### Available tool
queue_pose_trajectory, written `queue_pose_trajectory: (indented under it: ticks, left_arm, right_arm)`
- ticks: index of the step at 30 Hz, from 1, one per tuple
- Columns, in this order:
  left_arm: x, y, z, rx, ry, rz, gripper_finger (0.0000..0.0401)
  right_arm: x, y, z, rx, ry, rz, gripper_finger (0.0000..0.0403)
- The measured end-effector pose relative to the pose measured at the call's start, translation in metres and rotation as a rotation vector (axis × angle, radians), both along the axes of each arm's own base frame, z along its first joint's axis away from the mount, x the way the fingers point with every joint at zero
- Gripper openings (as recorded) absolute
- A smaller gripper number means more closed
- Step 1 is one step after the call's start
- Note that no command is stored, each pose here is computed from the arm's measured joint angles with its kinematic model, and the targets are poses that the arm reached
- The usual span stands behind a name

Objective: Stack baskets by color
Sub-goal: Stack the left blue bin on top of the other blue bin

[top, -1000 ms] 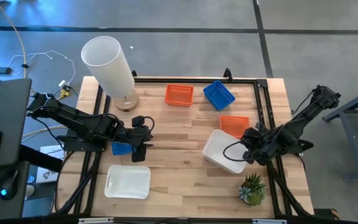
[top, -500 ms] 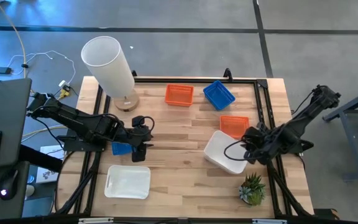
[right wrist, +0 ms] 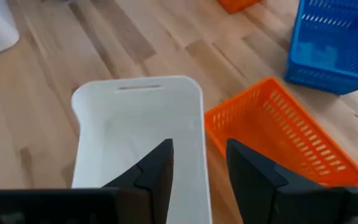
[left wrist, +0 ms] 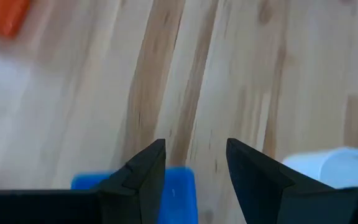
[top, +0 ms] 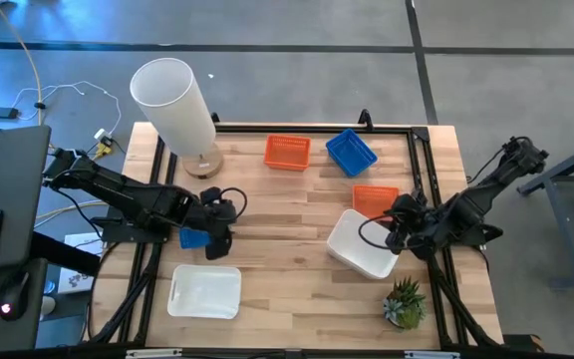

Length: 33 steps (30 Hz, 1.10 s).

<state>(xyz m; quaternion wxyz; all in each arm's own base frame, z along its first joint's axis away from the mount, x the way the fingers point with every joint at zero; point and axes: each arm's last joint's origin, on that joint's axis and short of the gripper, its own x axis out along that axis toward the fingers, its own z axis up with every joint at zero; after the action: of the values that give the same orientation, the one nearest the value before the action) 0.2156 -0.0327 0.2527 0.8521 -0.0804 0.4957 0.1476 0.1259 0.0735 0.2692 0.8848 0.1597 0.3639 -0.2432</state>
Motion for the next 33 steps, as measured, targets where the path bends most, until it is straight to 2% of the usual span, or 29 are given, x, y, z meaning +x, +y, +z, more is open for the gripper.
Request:
queue_pose_trajectory:
  ticks: [5,14,20,33]
  left_arm:
    - [-0.008,-0.001,-0.004,-0.086,0.089,0.039,0.0158]
    - [-0.012,-0.001,-0.009,-0.118,0.163,0.126,0.0158]
    - [-0.005,-0.009,-0.021,-0.103,0.224,0.116,0.0158]
    - [0.015,-0.017,-0.061,-0.004,0.399,0.112,0.0158]
  right_arm:
    - [0.007,-0.006,0.002,-0.018,-0.011,-0.014,0.0133]
    - [0.019,-0.013,0.005,-0.044,-0.033,0.017,0.0133]
    - [0.02,-0.017,0.005,-0.039,-0.026,0.001,0.0133]
    - [0.021,-0.017,0.005,-0.043,-0.024,0.002,0.0133]
